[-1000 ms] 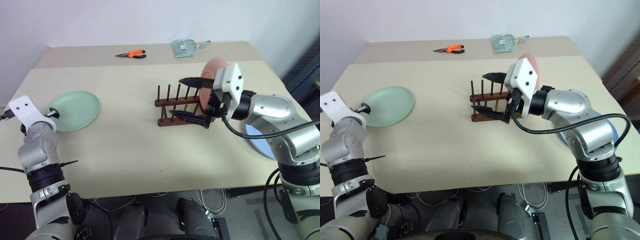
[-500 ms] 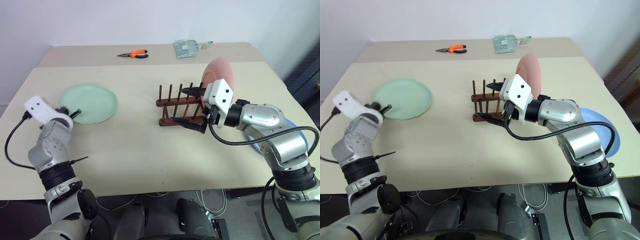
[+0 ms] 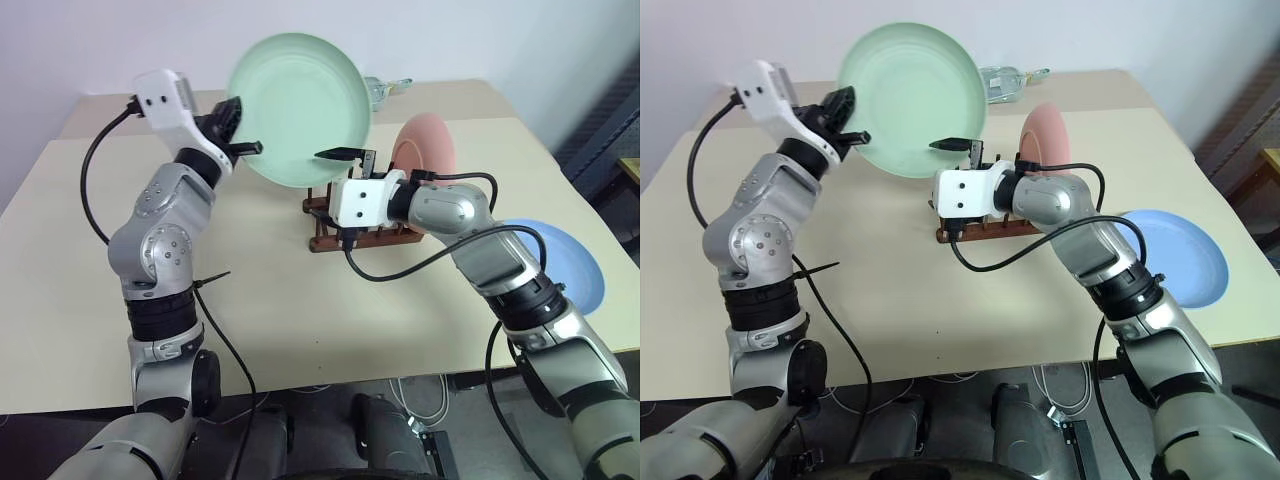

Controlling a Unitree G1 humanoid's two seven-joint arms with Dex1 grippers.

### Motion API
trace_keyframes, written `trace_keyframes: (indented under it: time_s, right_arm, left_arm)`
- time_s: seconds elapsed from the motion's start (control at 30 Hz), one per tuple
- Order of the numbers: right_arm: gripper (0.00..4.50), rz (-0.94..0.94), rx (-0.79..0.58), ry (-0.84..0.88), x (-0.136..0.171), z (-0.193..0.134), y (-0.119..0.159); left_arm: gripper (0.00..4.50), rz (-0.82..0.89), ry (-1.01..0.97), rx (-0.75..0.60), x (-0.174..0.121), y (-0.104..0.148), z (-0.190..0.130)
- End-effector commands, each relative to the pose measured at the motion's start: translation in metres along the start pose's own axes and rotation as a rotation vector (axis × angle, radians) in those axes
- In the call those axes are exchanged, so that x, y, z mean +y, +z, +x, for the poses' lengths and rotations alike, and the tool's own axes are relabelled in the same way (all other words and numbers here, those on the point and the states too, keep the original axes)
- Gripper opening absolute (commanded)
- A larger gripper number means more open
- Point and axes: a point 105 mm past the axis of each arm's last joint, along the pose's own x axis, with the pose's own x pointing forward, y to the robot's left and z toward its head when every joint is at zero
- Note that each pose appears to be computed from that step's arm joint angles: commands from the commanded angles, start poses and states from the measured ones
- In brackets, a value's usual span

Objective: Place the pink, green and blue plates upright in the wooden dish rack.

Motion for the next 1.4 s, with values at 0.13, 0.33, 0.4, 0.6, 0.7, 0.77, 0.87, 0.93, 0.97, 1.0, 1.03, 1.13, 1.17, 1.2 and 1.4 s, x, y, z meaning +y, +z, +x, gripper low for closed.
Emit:
trace_keyframes:
  time_s: [0.13, 0.33, 0.4, 0.6, 0.7, 0.77, 0.87, 0.93, 0.97, 1.0, 1.03, 1.13, 1.17, 1.2, 1.4]
  right_arm:
    - [2.08, -0.084, 0.009, -0.070, -0.017, -0.003, -0.004]
    - [0.00, -0.107, 0.009, -0.079, -0.016, -0.006, -0.004]
    - [0.00, -0.111, 0.008, -0.089, -0.016, -0.007, -0.003]
    - [0.00, 0.198, -0.083, -0.252, -0.041, -0.031, 0.007]
    - [0.00, 0.610, -0.218, -0.313, -0.051, -0.057, 0.015]
    - [0.00, 0.859, -0.317, -0.320, -0.055, -0.071, 0.023]
    - [0.00, 1.120, -0.409, -0.312, -0.054, -0.082, 0.030]
    - [0.00, 1.198, -0.381, -0.313, -0.048, -0.084, 0.026]
    - [0.00, 1.230, -0.367, -0.310, -0.044, -0.085, 0.024]
    - [0.00, 1.252, -0.358, -0.308, -0.042, -0.085, 0.023]
    - [0.00, 1.266, -0.347, -0.310, -0.041, -0.086, 0.021]
    - [0.00, 1.331, -0.312, -0.328, -0.038, -0.087, 0.010]
    - [0.00, 1.346, -0.300, -0.332, -0.037, -0.087, 0.007]
    - [0.00, 1.359, -0.291, -0.338, -0.037, -0.087, 0.004]
    - [0.00, 1.400, -0.198, -0.340, -0.027, -0.083, -0.013]
  left_arm:
    - [0.00, -0.003, -0.044, -0.041, -0.012, 0.012, -0.006]
    - [1.09, -0.083, 0.005, -0.077, 0.002, 0.016, -0.006]
    - [2.00, -0.108, 0.070, -0.136, 0.015, 0.029, -0.006]
    - [3.48, -0.006, 0.304, -0.328, 0.081, 0.072, -0.027]
    - [3.48, 0.160, 0.163, -0.212, 0.074, 0.046, -0.033]
    - [3.48, 0.217, 0.058, -0.124, 0.064, 0.022, -0.040]
    - [3.48, 0.235, -0.204, 0.094, 0.033, -0.036, -0.061]
    - [3.48, 0.227, -0.358, 0.198, 0.012, -0.063, -0.078]
    - [3.48, 0.210, -0.432, 0.252, 0.002, -0.074, -0.088]
    - [3.48, 0.196, -0.480, 0.286, -0.004, -0.082, -0.095]
    - [3.48, 0.198, -0.528, 0.315, -0.009, -0.087, -0.101]
    - [3.48, 0.179, -0.659, 0.381, -0.031, -0.102, -0.116]
    - [3.48, 0.169, -0.684, 0.394, -0.036, -0.105, -0.119]
    - [3.48, 0.169, -0.695, 0.395, -0.040, -0.107, -0.119]
    - [3.48, 0.168, -0.697, 0.378, -0.046, -0.107, -0.115]
